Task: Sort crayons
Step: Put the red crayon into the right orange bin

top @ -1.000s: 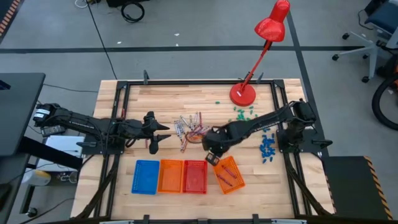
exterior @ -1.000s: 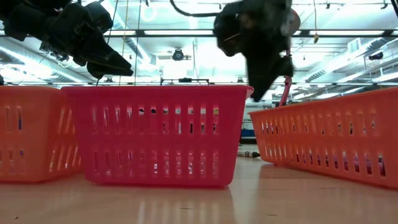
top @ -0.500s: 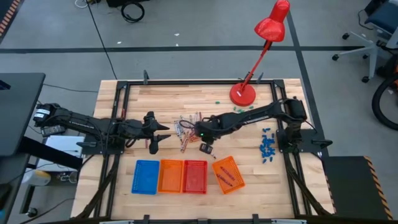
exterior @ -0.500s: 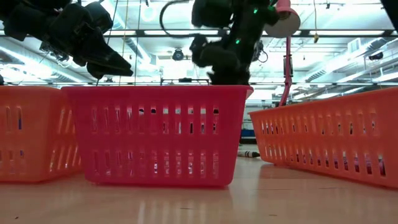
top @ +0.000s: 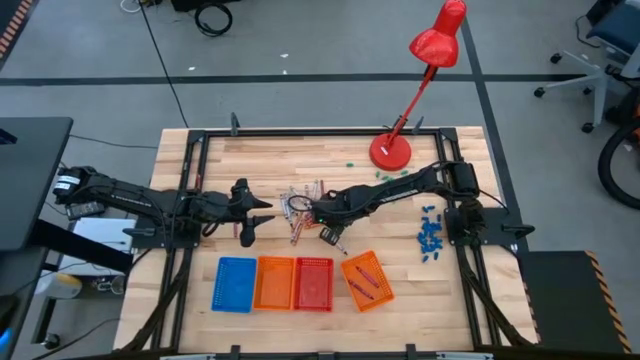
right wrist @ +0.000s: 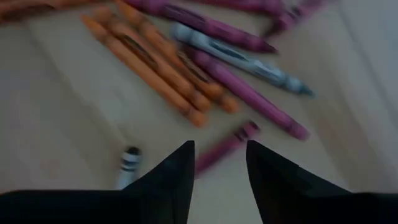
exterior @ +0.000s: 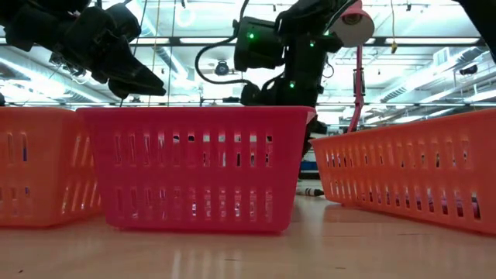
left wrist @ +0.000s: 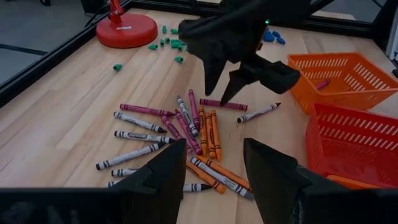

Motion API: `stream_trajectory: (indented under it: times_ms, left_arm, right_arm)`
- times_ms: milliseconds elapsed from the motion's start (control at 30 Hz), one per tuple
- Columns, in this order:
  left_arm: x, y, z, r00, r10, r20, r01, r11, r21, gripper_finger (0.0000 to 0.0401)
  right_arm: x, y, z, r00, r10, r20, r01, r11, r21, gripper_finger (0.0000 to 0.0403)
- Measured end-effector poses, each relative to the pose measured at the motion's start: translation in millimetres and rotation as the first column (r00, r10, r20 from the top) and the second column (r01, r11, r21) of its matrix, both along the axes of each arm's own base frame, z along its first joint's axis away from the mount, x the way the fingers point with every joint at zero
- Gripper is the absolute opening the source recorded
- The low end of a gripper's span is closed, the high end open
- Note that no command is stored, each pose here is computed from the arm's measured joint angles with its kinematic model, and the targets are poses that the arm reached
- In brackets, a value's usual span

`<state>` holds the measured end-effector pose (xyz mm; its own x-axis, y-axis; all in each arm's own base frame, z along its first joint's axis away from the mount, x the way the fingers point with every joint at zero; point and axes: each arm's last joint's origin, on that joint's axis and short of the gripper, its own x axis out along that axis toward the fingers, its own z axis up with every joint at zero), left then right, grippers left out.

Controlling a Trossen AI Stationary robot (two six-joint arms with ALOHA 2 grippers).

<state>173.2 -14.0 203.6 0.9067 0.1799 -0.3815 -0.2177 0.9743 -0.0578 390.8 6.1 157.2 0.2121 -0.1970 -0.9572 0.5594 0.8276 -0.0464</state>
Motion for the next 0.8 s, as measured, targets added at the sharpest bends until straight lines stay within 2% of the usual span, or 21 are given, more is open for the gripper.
stream_trajectory:
  times_ms: [200, 333, 567, 800]
  left_arm:
    - [0.3, 0.5, 0.8, 1.0, 0.012, 0.009, -0.012, 1.0, 0.006, 0.0173]
    - [0.4, 1.7, 1.0, 1.0, 0.024, 0.013, -0.024, 1.0, 0.009, 0.0173]
    - [1.2, 2.1, -1.7, 1.0, 0.026, -0.01, -0.026, 1.0, 0.012, 0.0173]
    - [-1.2, 2.3, -5.8, 0.998, 0.02, -0.06, -0.019, 0.999, 0.03, 0.0173]
  right_arm:
    - [1.5, 7.2, 1.7, 0.997, -0.059, -0.054, 0.056, 0.997, -0.053, 0.0149]
    - [13.6, 13.6, 2.3, 0.995, -0.053, -0.086, 0.046, 0.996, -0.079, 0.0148]
    - [25.8, 14.7, -0.9, 0.98, -0.087, -0.177, 0.074, 0.994, -0.077, 0.0148]
    - [22.3, 12.6, -13.5, 0.971, -0.088, -0.222, 0.086, 0.996, -0.018, 0.0148]
